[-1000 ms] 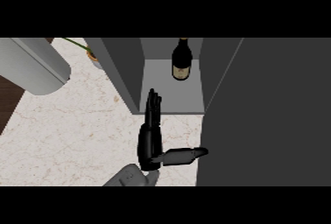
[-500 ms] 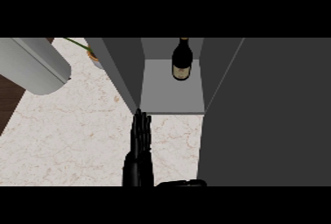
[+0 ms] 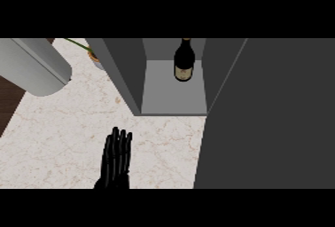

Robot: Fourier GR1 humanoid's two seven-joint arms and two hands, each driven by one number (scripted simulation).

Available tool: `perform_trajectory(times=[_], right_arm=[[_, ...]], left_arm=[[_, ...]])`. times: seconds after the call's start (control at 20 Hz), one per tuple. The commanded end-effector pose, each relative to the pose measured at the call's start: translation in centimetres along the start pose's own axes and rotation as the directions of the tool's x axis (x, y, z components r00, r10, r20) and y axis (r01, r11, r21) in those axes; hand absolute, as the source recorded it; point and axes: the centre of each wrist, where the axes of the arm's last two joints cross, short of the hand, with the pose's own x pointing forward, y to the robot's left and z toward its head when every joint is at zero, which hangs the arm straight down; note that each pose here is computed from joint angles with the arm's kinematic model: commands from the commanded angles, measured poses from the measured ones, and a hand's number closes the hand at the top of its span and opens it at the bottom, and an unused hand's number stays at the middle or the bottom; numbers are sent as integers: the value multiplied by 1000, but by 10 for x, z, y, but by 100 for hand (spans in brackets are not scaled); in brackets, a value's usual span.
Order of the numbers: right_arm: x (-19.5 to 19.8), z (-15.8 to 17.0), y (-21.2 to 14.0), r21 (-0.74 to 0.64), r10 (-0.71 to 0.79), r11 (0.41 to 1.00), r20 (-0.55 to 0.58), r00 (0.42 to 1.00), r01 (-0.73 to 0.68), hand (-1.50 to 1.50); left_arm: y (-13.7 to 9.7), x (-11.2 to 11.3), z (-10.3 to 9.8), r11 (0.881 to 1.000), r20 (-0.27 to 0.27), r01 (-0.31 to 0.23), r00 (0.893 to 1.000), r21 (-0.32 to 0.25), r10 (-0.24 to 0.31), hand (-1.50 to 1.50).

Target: Pick up the wine, place it into the cabinet and close the cabinet

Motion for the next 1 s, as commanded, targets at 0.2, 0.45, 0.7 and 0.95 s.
perform_trajectory(times=[0.2,0.45,0.7,0.95], right_arm=[[17,28,10,130,-41,991,23,999,38,150],[5,17,19,227,-140,963,-45,989,146,150],[12,30,36,259,-193,941,-108,975,215,150],[13,37,51,390,-176,898,-102,979,202,150]], left_arm=[[25,35,11,997,-12,-5,1000,-79,4,-150],[60,32,21,998,-9,3,1000,-65,-4,-150],[73,55,21,999,22,12,1000,-43,-11,-150],[101,82,-1,1000,59,14,998,-9,-13,-150]])
